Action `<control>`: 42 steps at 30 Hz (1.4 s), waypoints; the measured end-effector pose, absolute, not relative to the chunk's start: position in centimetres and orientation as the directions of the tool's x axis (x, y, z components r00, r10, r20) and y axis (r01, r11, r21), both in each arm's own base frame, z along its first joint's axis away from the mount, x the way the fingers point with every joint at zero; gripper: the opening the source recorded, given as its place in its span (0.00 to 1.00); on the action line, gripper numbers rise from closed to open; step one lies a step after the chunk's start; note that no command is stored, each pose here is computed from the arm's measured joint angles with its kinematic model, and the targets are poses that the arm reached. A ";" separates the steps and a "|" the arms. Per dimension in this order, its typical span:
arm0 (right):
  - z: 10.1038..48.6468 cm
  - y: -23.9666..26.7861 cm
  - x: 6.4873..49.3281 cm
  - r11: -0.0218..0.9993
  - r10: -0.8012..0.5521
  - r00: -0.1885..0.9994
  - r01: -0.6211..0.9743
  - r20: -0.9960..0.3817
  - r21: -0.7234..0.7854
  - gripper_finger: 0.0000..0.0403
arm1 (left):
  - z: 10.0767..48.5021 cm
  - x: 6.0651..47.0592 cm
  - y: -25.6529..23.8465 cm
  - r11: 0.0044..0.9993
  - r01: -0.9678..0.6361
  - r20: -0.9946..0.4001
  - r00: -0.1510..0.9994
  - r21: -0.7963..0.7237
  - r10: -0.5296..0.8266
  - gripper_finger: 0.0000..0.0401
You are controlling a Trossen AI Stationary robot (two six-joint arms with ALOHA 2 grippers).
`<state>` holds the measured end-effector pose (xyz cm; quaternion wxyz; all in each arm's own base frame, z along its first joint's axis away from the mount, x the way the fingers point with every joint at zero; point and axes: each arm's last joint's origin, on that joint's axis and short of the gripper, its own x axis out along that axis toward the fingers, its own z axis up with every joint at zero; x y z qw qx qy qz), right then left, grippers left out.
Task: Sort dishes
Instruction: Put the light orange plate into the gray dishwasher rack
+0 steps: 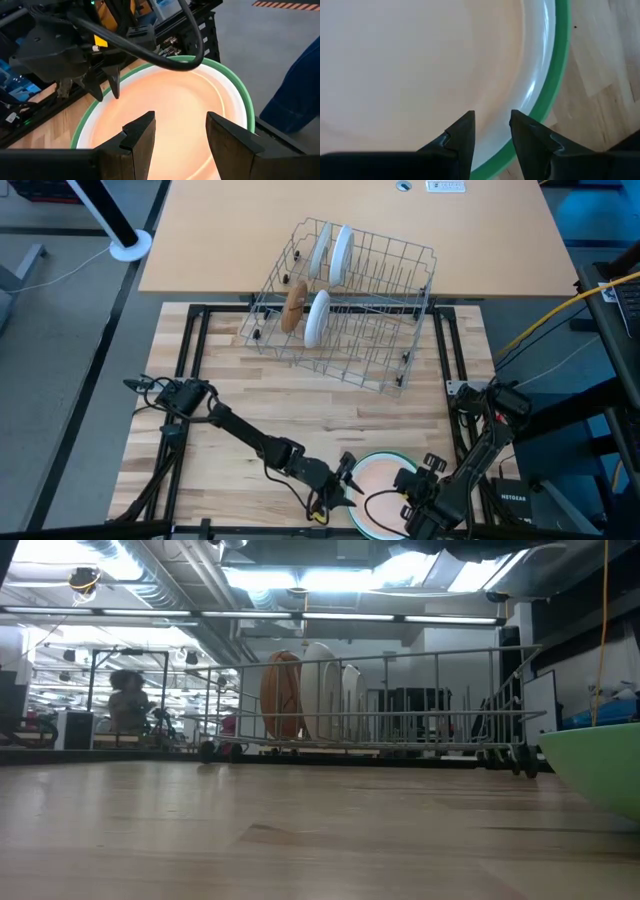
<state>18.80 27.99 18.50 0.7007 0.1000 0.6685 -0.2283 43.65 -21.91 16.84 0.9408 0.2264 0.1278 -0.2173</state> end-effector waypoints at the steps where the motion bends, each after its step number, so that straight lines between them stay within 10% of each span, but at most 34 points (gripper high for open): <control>1: 18.5 28.0 18.8 0.876 -0.184 0.004 0.454 -0.983 -0.162 0.32 | 16.8 43.6 -21.9 0.803 0.467 -0.338 0.873 0.370 -0.352 0.41; 42: 17.1 27.5 18.8 0.862 -0.221 0.072 0.480 -0.973 -0.160 0.32 | 16.9 43.6 -22.0 0.803 0.468 -0.337 0.873 0.370 -0.353 0.41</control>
